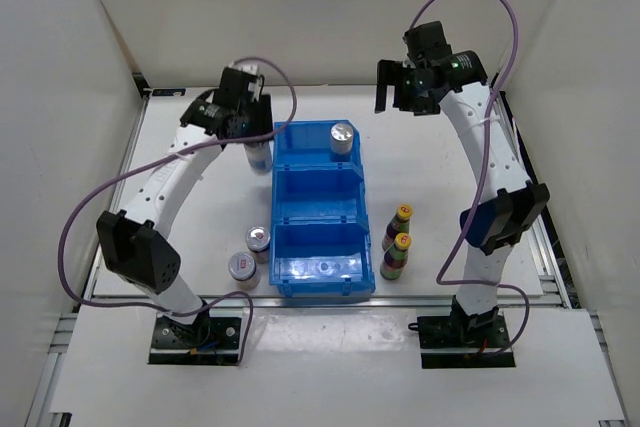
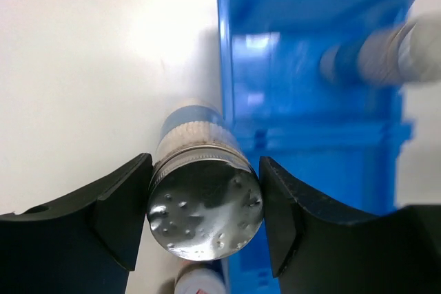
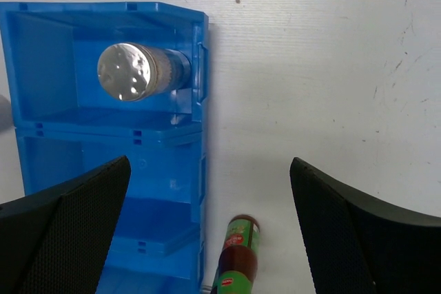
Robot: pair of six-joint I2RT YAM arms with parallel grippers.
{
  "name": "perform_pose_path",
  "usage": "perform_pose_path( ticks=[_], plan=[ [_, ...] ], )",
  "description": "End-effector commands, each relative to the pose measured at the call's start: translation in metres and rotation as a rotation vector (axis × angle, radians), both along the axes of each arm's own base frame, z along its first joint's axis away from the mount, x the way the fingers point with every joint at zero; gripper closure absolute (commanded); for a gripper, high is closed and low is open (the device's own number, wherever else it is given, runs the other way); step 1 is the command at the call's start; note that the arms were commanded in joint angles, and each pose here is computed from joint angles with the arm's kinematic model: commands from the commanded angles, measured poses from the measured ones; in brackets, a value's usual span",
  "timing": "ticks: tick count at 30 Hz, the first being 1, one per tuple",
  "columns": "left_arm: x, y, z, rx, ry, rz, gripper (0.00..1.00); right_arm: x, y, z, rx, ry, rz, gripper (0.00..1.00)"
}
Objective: Organize the condiment bottles
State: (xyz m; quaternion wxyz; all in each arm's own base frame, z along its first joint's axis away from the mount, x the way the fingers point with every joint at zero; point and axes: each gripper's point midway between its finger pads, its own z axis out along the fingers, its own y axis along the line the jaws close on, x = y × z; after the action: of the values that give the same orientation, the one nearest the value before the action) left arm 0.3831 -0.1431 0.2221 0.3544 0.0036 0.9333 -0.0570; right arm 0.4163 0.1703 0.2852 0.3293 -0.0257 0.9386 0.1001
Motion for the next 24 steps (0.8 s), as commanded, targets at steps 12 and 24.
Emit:
perform_pose_path(
  ticks=[12, 24],
  plan=[
    [0.056, -0.068, 0.091, -0.092, -0.255, -0.014, 0.82, -0.013, -0.011, 0.017, -0.005, -0.040, -0.024, 0.00],
    [0.091, -0.097, 0.005, -0.057, -0.104, 0.003, 0.75, -0.030, -0.013, -0.004, -0.020, 0.017, 0.009, 0.00]
  ],
)
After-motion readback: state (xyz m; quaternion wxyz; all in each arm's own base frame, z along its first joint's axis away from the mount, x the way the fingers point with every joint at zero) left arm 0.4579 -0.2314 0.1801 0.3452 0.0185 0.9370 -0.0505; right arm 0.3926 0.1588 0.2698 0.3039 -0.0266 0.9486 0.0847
